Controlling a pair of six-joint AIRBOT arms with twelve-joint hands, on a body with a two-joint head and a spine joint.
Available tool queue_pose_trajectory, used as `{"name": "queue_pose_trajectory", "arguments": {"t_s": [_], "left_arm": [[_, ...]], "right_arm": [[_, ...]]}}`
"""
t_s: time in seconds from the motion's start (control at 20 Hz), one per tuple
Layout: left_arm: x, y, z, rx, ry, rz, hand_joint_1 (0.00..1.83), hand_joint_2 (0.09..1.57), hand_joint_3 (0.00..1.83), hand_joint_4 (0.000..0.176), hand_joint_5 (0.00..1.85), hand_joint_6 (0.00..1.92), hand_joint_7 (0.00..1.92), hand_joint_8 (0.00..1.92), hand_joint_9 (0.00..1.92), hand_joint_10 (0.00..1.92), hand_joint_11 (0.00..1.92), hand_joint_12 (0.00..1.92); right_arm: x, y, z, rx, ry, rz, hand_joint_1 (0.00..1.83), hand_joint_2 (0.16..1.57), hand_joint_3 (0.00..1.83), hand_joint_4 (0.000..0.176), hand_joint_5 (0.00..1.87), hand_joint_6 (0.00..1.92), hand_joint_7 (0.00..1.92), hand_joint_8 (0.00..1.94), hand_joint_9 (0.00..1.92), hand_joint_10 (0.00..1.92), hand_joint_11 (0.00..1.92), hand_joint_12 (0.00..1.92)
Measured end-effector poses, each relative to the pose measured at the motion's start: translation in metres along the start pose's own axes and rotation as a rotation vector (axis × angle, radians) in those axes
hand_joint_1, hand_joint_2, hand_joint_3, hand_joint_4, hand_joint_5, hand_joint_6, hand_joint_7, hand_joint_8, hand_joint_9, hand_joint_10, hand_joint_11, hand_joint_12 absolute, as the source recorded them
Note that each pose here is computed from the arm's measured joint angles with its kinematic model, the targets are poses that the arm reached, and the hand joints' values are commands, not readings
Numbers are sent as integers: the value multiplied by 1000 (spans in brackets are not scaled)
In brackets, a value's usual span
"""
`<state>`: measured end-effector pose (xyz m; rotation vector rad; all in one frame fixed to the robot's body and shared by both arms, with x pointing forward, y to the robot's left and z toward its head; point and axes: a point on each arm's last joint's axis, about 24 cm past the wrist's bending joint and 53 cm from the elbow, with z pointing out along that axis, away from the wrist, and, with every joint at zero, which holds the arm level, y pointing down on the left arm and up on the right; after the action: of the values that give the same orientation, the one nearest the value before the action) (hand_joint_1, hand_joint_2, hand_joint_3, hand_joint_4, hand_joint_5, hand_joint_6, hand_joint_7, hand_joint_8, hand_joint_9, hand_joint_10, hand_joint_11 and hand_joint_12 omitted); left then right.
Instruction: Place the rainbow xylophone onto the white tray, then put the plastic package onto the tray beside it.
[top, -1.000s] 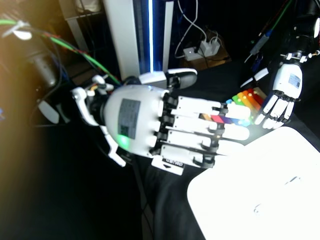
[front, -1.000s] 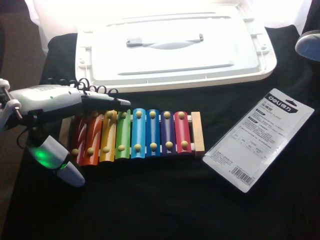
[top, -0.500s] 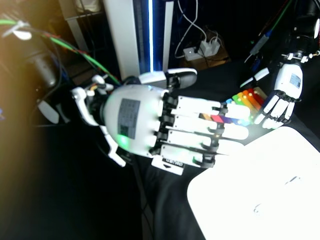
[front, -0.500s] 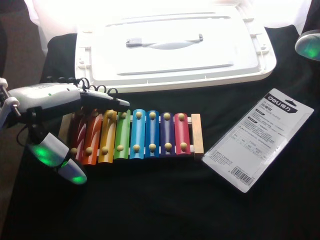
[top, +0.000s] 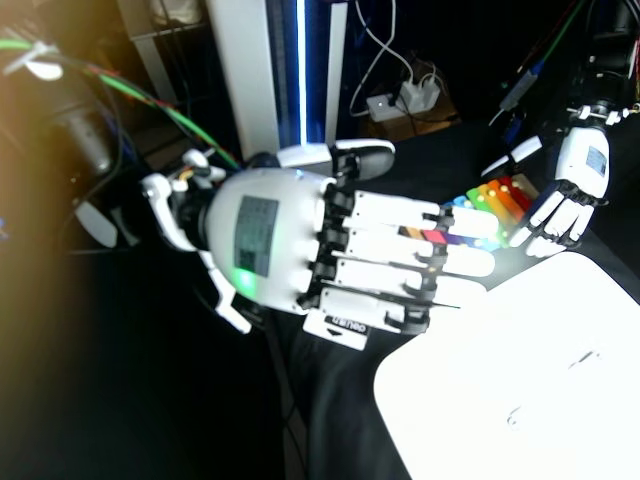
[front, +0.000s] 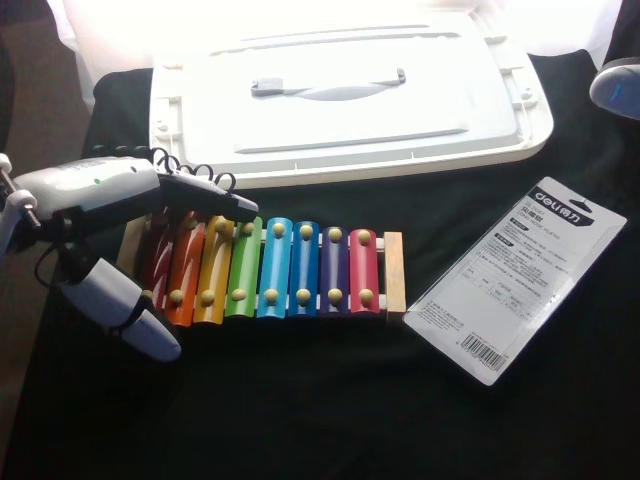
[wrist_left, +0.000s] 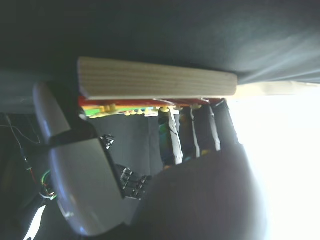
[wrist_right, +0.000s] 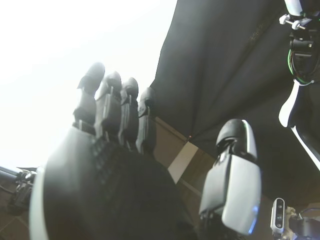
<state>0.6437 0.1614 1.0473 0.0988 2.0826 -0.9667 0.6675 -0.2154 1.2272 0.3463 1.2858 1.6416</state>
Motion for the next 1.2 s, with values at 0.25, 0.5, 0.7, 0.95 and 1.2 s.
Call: {"name": "queue_pose_trajectory", "arguments": {"t_s": [0.25, 0.5, 0.7, 0.95, 1.2], "left_arm": [[-3, 0, -2, 6, -37, -25, 1453, 1210, 0, 44, 548, 973, 671, 1442, 720, 1406, 478, 1301], [-2, 0, -2, 7, -37, -24, 1456, 1245, 1, 129, 368, 1902, 581, 1582, 696, 1542, 595, 1602], [-3, 0, -2, 6, -44, -17, 1455, 1257, 7, 158, 335, 1921, 572, 1626, 669, 1612, 673, 1841], [-5, 1, -2, 7, -69, -25, 1460, 1242, 11, 153, 324, 1921, 588, 1611, 698, 1570, 739, 1815], [-6, 3, -6, 8, -105, -63, 1485, 903, 772, 163, 281, 1921, 589, 1792, 722, 1769, 838, 1919]], "right_arm": [[0, 0, 0, 0, 0, 1, 703, 891, 8, 12, 415, 0, 374, 7, 305, 12, 42, 684], [1, 0, 0, -1, 1, 2, 726, 861, 0, 9, 414, 0, 370, 1, 306, 6, 63, 688], [1, 0, 0, -1, 0, 2, 728, 860, 0, 0, 397, 2, 365, 1, 314, 6, 69, 692], [1, 1, 0, -4, 1, 2, 757, 856, 0, 0, 408, 5, 380, 5, 347, 13, 102, 688], [1, 2, 0, -7, 0, 2, 762, 871, 2, 0, 411, 6, 391, 8, 358, 13, 116, 687]]}}
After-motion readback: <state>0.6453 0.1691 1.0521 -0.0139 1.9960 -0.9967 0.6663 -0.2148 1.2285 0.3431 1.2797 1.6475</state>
